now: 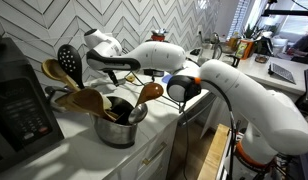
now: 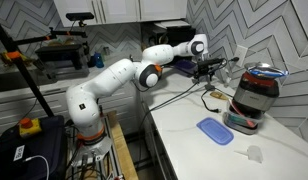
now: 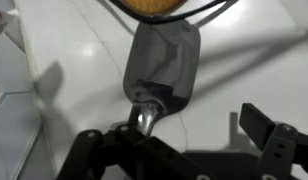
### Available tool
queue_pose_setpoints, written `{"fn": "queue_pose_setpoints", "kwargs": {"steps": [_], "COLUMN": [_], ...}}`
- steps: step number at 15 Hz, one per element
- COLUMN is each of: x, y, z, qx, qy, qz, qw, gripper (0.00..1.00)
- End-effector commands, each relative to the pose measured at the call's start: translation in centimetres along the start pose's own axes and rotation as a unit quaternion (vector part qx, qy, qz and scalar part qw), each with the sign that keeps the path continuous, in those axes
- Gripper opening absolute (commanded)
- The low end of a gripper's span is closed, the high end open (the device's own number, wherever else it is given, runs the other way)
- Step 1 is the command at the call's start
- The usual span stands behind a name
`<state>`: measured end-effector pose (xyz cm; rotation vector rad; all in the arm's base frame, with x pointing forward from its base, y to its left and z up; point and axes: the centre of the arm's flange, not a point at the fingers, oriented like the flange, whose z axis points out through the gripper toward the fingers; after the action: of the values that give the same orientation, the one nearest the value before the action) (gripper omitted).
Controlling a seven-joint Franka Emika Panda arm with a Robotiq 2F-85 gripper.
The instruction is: Pick up the silver spatula from the kitchen counter and put it in the utensil holder
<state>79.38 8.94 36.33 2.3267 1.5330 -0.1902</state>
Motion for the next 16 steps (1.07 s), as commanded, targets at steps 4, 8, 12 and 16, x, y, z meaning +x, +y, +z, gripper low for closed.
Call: {"fn": "queue_pose_setpoints", "kwargs": {"steps": [4,8,12,16], "x": [5.0,4.9,4.5,4.9], "y": [4.5,4.9,5.3,5.7], "z": [-1.5,-0.8,-0.2,0.1], "qx": [-0.029,-0.034,-0.028,-0.047], "qy": [-0.147,-0.127,-0.112,-0.064], "qz": [-0.051,-0.106,-0.137,-0.126], "qw": [0.9875,0.9857,0.9838,0.9888], "gripper": [1.0,1.0,1.0,1.0]}}
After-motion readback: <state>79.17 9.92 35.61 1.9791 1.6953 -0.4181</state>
